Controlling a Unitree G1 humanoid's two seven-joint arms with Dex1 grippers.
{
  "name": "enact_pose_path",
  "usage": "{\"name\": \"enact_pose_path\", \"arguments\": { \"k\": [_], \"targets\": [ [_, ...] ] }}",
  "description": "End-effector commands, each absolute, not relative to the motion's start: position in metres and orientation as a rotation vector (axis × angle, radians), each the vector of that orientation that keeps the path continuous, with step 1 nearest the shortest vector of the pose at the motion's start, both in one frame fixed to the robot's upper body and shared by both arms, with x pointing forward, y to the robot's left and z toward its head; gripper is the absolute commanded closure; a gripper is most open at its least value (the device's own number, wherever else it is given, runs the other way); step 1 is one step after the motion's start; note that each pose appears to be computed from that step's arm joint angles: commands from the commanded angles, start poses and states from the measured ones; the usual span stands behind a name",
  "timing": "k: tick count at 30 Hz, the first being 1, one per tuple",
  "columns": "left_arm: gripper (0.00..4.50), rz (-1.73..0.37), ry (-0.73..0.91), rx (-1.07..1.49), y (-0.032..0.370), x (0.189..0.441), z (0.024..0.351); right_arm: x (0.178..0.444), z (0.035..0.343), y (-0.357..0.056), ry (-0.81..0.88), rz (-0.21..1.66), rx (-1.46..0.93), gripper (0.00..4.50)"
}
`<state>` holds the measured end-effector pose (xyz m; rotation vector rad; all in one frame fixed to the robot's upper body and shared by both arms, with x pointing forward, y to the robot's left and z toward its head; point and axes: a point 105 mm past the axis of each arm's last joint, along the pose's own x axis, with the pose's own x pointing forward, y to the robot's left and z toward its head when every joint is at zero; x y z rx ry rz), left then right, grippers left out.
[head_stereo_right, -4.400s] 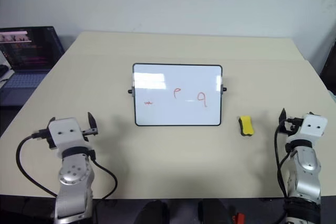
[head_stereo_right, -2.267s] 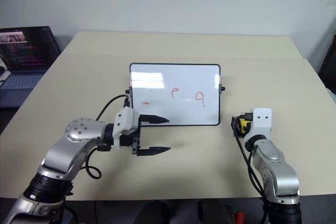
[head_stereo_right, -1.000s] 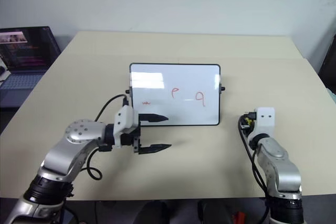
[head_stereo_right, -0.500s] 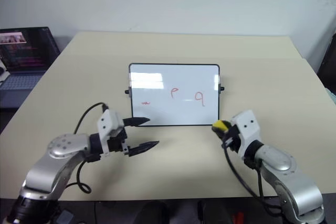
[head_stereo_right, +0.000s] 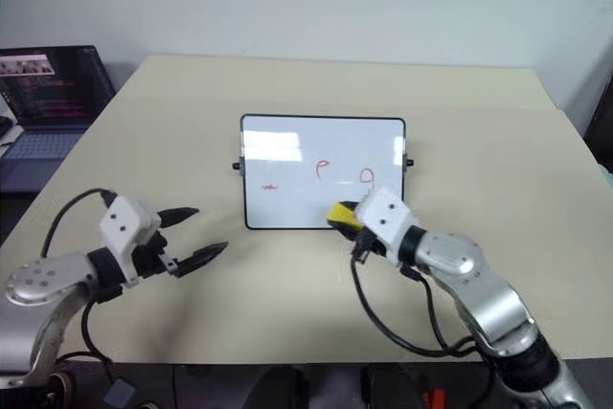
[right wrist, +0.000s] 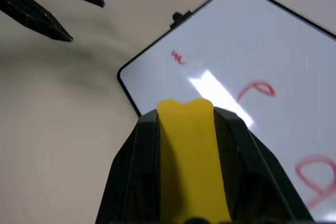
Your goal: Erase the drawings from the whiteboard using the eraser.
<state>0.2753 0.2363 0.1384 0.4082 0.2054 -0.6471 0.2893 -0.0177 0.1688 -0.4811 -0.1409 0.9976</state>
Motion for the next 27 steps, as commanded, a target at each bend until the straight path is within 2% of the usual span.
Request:
{"name": "enact_pose_path", "arguments": {
  "k": [1, 4, 8, 18, 22, 25, 27],
  "targets": [
    [0.00, -0.652, 0.168, 0.432, 0.235, 0.280, 0.149, 0.300, 0.183, 0.017, -0.256, 1.018, -0.552, 3.42],
    [0.00, -0.635, 0.158, 0.445, 0.238, 0.287, 0.149, 0.311, 0.193, 0.042, -0.299, 1.024, -0.581, 3.43],
    [0.00, -0.670, 0.147, 0.438, 0.229, 0.290, 0.148, 0.325, 0.189, 0.061, -0.298, 1.028, -0.654, 3.43],
    [0.00, -0.733, 0.160, 0.446, 0.217, 0.286, 0.141, 0.368, 0.181, 0.073, -0.287, 0.911, -0.745, 3.46],
    [0.00, -0.736, 0.157, 0.443, 0.216, 0.286, 0.141, 0.371, 0.167, 0.077, -0.227, 0.948, -0.774, 3.46],
    [0.00, -0.743, 0.154, 0.441, 0.214, 0.286, 0.141, 0.363, 0.144, 0.077, -0.120, 1.050, -0.815, 3.46],
    [0.00, -0.746, 0.155, 0.441, 0.214, 0.286, 0.141, 0.363, 0.146, 0.077, -0.138, 1.046, -0.827, 3.46]
  ]
}}
